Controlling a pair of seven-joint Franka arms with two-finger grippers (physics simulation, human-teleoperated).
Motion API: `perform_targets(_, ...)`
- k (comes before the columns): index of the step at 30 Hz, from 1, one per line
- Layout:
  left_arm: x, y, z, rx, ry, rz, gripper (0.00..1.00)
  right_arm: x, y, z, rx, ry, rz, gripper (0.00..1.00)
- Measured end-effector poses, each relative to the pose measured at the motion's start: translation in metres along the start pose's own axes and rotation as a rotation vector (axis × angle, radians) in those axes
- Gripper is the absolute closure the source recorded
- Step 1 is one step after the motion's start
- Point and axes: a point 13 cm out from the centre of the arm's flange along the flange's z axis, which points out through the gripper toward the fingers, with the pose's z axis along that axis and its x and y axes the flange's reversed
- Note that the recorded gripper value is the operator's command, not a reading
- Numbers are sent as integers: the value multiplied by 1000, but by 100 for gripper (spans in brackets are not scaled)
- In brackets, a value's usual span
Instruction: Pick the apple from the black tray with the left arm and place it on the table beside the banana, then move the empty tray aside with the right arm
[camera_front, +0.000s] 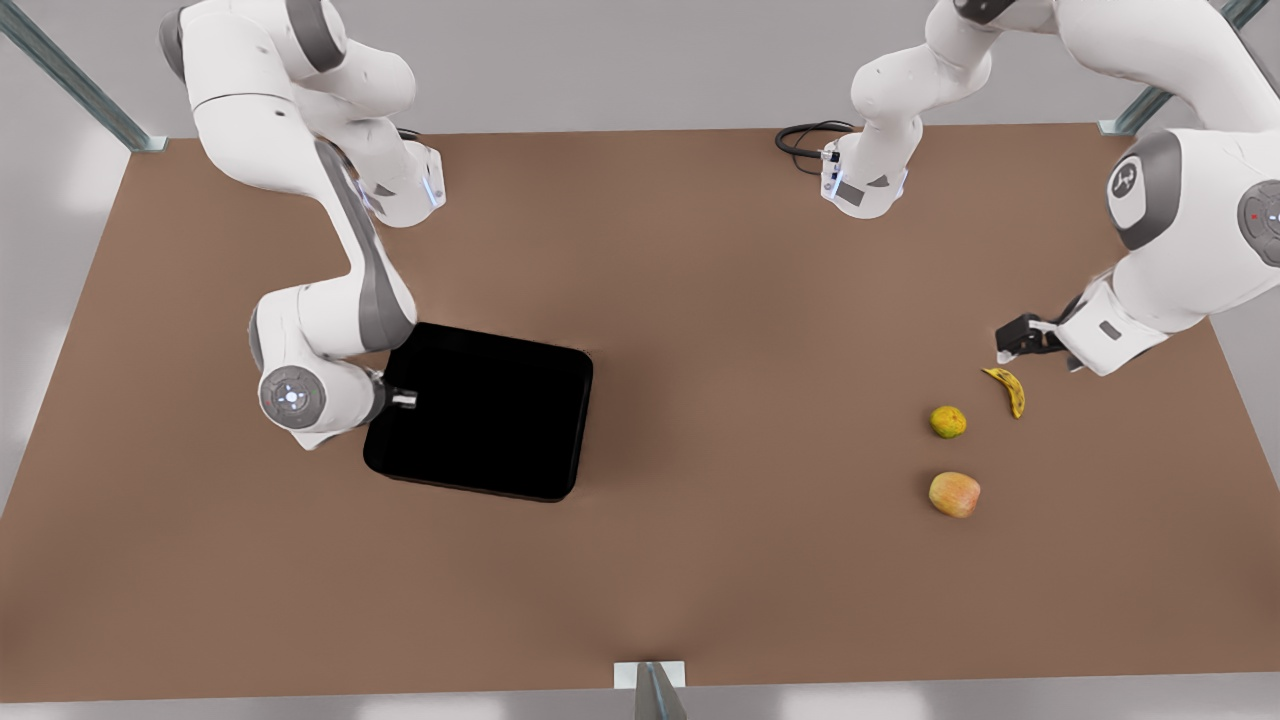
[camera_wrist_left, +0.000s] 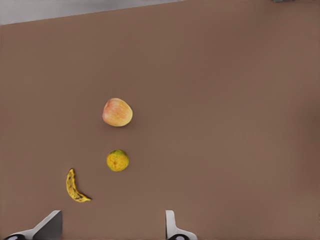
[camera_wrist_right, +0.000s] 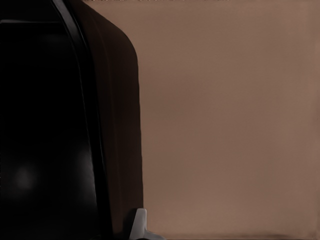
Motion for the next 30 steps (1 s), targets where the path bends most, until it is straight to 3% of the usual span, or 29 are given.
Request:
perform_targets(5, 0, 0, 2, 0, 8, 8, 0, -10, -72, -4, 6, 40, -44, 90)
perform_targets(13, 1, -1, 3, -1, 13, 15, 0, -12, -90, 14, 10, 98, -220, 90)
perform_targets(22, 2, -1, 6, -1, 20, 19, 0, -66, -107, 84, 28, 143, -334, 88)
perform_targets(24, 2, -1, 7, -1, 20, 19, 0, -71, -107, 89, 29, 139, -362, 73)
perform_targets(25, 2, -1, 6, -1, 19, 18, 0, -73, -107, 89, 31, 135, -375, 33)
perform_targets(26, 1, -1, 6, 0, 18, 17, 0, -75, -107, 89, 33, 130, -386, 6)
perform_targets(27, 1, -2, 5, 0, 16, 17, 0, -77, -107, 88, 35, 124, -396, 0)
perform_targets(30, -3, -10, 8, 0, 13, 29, 0, -83, -110, 79, 32, 96, -411, 0)
